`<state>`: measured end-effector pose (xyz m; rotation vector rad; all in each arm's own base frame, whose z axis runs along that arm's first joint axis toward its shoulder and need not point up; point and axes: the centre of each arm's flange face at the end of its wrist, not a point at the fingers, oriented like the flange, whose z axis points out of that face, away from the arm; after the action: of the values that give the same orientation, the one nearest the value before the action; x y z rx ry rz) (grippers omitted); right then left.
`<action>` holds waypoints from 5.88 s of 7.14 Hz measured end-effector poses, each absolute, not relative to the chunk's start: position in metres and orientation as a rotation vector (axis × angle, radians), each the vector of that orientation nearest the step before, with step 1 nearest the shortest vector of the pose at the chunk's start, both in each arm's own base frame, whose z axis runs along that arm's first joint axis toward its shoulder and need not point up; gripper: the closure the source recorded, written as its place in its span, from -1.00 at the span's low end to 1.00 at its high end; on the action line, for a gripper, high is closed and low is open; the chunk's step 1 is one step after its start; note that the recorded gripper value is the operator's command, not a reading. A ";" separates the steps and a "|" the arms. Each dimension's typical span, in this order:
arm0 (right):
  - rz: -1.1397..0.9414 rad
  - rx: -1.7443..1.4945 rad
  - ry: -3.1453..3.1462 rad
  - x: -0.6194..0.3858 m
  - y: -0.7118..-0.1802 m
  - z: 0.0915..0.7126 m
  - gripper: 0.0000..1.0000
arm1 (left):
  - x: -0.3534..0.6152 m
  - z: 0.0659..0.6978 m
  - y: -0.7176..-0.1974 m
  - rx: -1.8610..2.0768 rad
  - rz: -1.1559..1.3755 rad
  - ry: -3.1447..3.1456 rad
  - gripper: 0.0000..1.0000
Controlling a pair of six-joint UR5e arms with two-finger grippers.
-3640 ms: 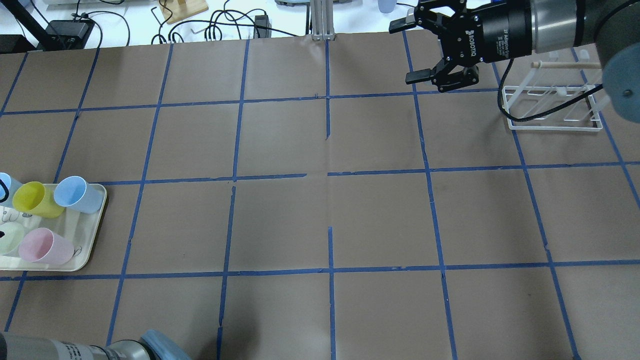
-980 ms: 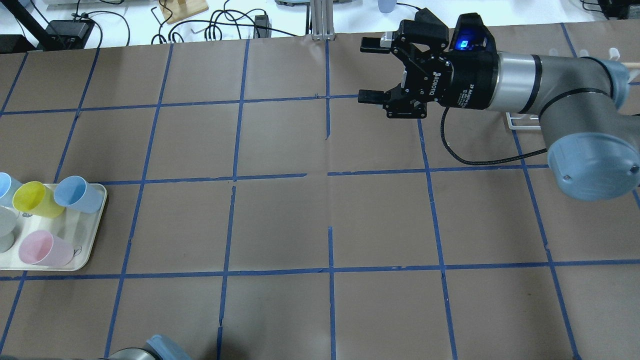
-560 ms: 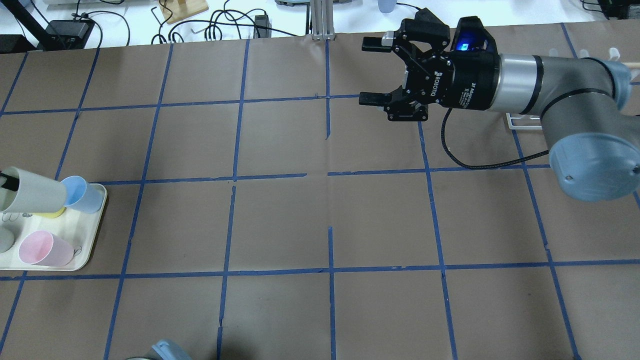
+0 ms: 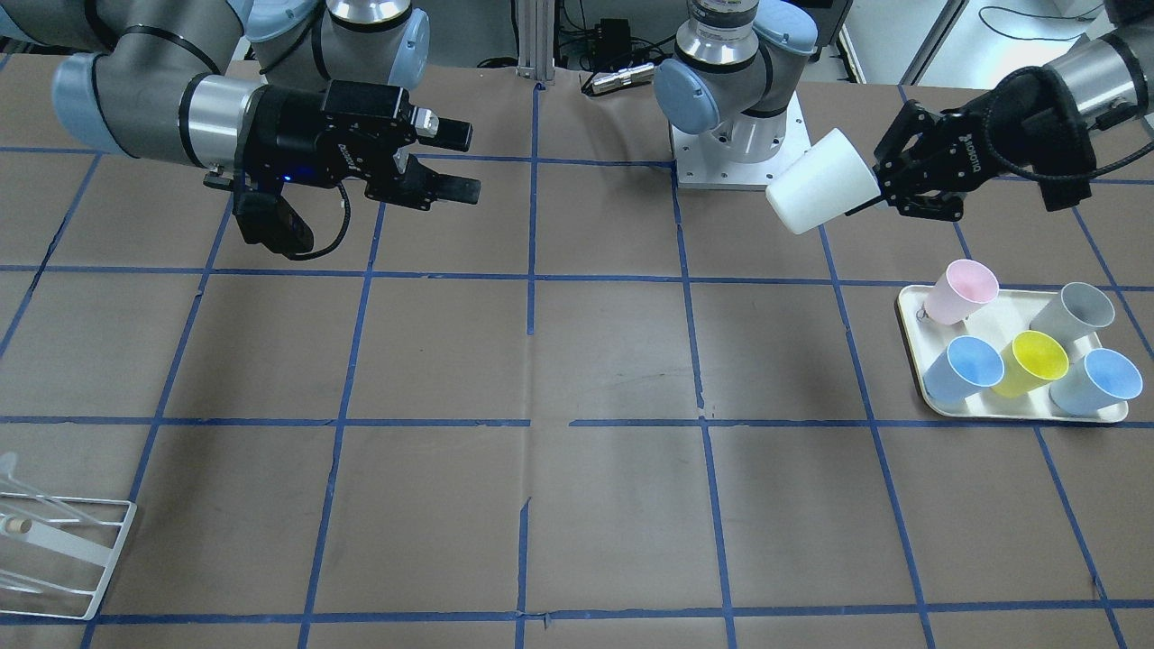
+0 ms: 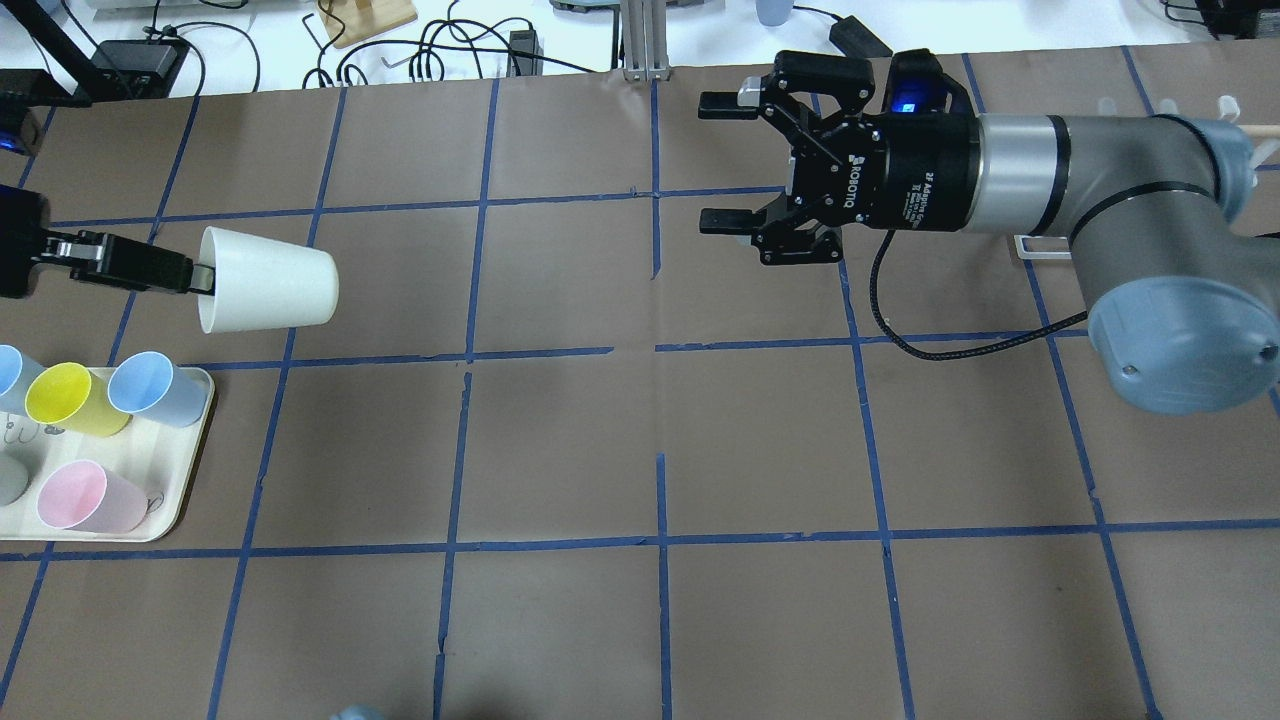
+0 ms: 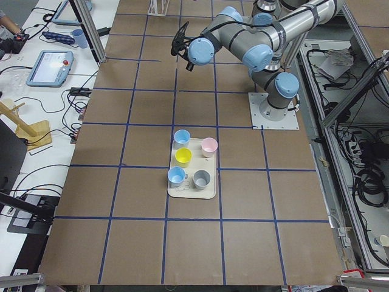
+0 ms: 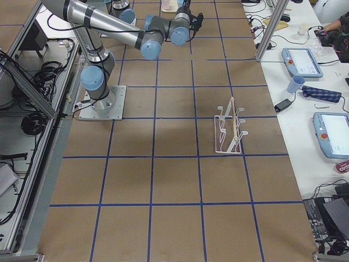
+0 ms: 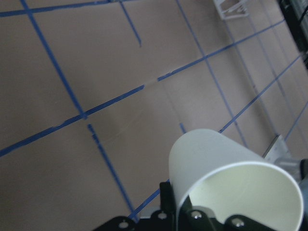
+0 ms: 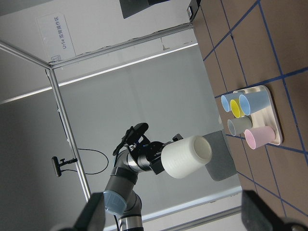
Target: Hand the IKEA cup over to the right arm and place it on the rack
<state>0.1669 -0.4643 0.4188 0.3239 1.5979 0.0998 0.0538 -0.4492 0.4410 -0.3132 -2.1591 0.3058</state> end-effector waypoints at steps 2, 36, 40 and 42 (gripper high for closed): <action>0.075 0.298 1.595 0.168 -0.462 0.426 -1.00 | -0.014 0.437 -0.465 -0.149 0.312 -1.954 1.00; -0.142 0.504 2.072 0.072 -0.479 0.462 0.45 | -0.141 0.464 -0.469 0.071 -0.180 -2.899 -1.00; -0.238 0.409 2.597 0.037 -0.479 0.454 0.47 | -0.159 0.473 -0.461 0.113 -0.071 -3.120 -1.00; -0.283 0.163 2.819 0.019 -0.480 0.447 0.47 | -0.163 0.472 -0.457 0.014 -0.048 -3.127 -1.00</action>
<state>0.0195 -0.4798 0.4471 0.1633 2.8191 -0.2827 -0.1627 -0.4575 0.4721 0.0137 -3.1268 -0.0484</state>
